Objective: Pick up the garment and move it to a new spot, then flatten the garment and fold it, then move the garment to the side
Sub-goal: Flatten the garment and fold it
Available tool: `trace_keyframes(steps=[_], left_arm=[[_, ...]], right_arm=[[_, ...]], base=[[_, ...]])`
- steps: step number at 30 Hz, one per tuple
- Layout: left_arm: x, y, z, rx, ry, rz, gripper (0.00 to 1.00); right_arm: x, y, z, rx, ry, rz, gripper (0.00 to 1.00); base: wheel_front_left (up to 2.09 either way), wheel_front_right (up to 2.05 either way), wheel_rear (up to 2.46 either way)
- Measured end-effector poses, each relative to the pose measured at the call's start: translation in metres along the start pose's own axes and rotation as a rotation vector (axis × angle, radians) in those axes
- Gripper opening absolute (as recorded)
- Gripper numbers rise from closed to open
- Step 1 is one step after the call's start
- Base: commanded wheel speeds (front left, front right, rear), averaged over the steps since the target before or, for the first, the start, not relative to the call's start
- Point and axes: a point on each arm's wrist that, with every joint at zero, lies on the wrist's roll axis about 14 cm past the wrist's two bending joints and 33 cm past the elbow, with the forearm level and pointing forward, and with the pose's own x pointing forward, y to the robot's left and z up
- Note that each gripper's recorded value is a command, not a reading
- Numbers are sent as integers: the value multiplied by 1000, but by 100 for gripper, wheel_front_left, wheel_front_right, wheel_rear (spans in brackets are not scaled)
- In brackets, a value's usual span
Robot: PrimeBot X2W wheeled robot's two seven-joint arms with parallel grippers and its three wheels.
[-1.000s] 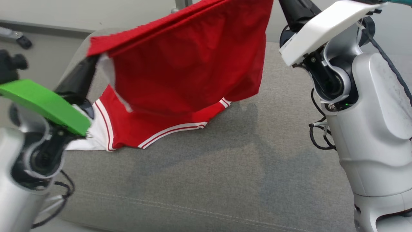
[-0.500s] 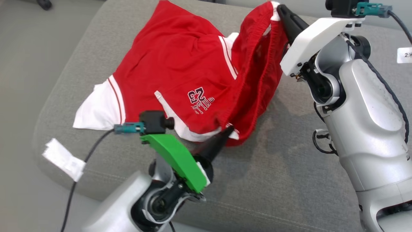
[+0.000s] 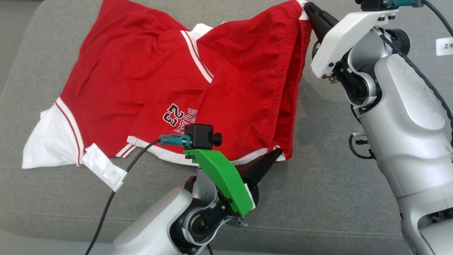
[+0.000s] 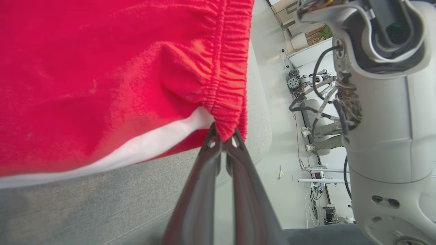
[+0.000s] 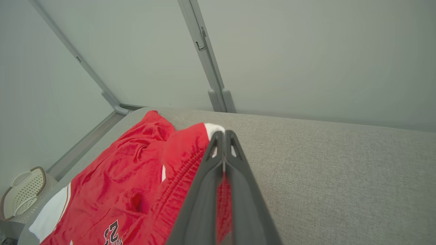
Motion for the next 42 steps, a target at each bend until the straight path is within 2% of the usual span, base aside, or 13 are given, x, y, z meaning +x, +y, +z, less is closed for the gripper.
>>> trace_keyframes(steps=[6, 11, 28, 29, 31, 32, 33, 35, 37, 38, 42], left_arm=[[20, 4, -26, -24, 103, -9, 0], [36, -8, -51, -43, 192, -56, 0], [54, -22, -106, -65, 395, -118, 0], [55, -22, -108, -65, 400, -118, 0], [55, -21, -112, -69, 413, -116, 0], [56, -20, -112, -68, 411, -110, 4], [56, -17, -113, -67, 413, -103, 23], [56, -14, -116, -62, 417, -91, 43], [57, -15, -115, -59, 407, -91, 96], [57, -15, -115, -59, 403, -92, 100], [55, -19, -117, -76, 398, -97, 100]], right_arm=[[-16, -39, -16, -4, 38, -78, 0], [-37, -82, -23, 3, 42, -186, 0], [-95, -153, -61, 16, 104, -395, 0], [-98, -155, -61, 14, 101, -404, 2], [-104, -160, -63, 13, 100, -420, 31], [-106, -161, -67, 10, 108, -425, 44], [-109, -162, -70, 10, 114, -431, 100], [-114, -163, -73, 3, 115, -441, 100], [-118, -166, -75, 0, 116, -450, 100], [-119, -167, -75, -1, 113, -453, 100], [-122, -165, -74, -15, 99, -450, 100]], base=[[0, 0, 0], [0, 0, 0], [0, 0, 0], [0, 0, 0], [0, 0, 0], [0, 0, 0], [0, 0, 0], [0, 0, 0], [0, 0, 0], [0, 0, 0], [0, 0, 0]])
